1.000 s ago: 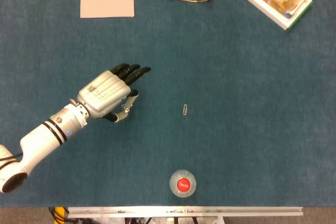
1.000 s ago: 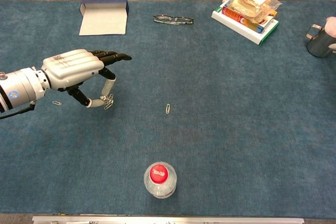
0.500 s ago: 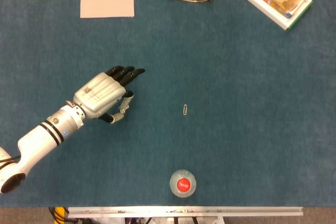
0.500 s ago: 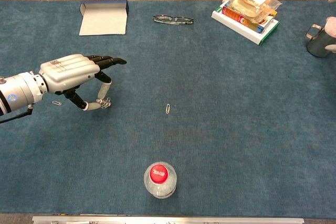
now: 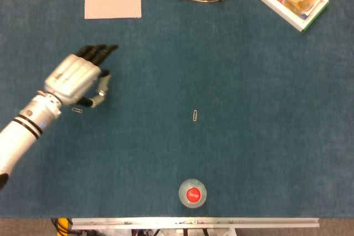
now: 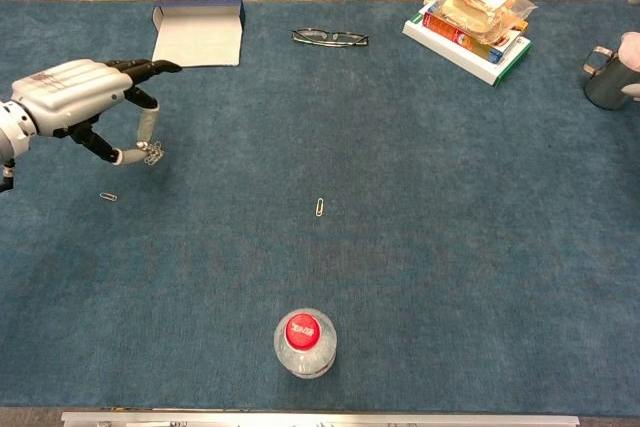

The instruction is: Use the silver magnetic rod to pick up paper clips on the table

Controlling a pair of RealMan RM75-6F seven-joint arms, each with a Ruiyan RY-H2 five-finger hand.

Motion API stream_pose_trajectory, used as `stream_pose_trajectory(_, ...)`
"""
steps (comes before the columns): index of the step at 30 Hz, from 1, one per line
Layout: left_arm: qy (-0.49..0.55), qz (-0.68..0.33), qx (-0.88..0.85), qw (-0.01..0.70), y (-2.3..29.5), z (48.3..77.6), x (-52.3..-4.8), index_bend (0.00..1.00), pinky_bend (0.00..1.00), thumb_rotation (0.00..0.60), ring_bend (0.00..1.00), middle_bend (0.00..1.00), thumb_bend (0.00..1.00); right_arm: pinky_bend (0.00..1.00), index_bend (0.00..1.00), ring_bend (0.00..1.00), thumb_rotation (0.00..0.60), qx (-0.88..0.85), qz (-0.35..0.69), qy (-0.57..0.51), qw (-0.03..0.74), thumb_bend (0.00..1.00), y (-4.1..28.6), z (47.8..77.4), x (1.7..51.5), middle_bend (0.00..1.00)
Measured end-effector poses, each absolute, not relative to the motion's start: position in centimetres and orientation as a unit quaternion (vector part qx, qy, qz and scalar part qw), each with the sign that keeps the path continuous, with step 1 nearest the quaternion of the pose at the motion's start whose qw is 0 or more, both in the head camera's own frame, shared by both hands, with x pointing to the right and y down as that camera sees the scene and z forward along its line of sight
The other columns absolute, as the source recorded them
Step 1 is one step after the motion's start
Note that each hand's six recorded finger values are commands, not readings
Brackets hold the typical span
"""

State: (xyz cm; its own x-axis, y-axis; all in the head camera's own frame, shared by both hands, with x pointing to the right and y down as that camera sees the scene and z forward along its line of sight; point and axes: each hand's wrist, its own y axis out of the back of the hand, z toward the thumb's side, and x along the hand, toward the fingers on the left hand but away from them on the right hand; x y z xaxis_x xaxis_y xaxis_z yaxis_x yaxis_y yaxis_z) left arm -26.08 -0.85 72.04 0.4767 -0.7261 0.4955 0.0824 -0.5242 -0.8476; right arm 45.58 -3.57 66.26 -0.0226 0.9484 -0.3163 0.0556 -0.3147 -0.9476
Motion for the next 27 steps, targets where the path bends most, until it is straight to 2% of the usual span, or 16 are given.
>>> stream_pose_trajectory(3, 0.227, -0.488, -0.719, 0.44, -1.6, 72.3, -28.1, 0.57, 0.1, 0.6, 0.0, 0.0, 0.27, 0.06, 0.24, 0.0, 0.6, -0.58, 0.568, -0.433, 0.392, 0.0, -3.6, 66.4, 45.6, 0.08)
stream_pose_trajectory(5, 0.233, -0.51, -0.701, 0.442, -2.2, 72.5, -29.8, 0.52, 0.1, 0.6, 0.0, 0.0, 0.27, 0.06, 0.24, 0.0, 0.6, -0.58, 0.568, -0.433, 0.392, 0.0, -3.6, 66.4, 45.6, 0.08)
stream_pose_trajectory(10, 0.237, -0.567, -0.66, 0.433, -3.1, 73.3, -33.4, 0.11, 0.1, 0.6, 0.0, 0.0, 0.27, 0.06, 0.24, 0.0, 0.6, -0.58, 0.568, -0.433, 0.391, 0.0, -3.6, 66.4, 45.7, 0.08)
stream_pose_trajectory(12, 0.239, -0.585, -0.645, 0.429, -3.3, 73.3, -34.4, 0.05, 0.1, 0.6, 0.0, 0.0, 0.27, 0.06, 0.24, 0.0, 0.6, -0.58, 0.568, -0.434, 0.391, 0.0, -3.6, 66.4, 45.8, 0.08)
stream_pose_trajectory(19, 0.276, -0.603, -0.619, 0.42, -3.1, 72.2, -36.8, 0.04, 0.1, 0.6, 0.0, 0.0, 0.27, 0.06, 0.24, 0.0, 0.6, -0.577, 0.568, -0.438, 0.391, 0.0, -3.6, 66.0, 46.1, 0.08)
stream_pose_trajectory(27, 0.313, -0.608, -0.601, 0.414, -0.6, 69.8, -39.7, 0.06, 0.11, 0.6, 0.0, 0.0, 0.27, 0.06, 0.24, 0.0, 0.6, -0.573, 0.564, -0.447, 0.391, 0.0, -3.1, 65.2, 46.9, 0.08)
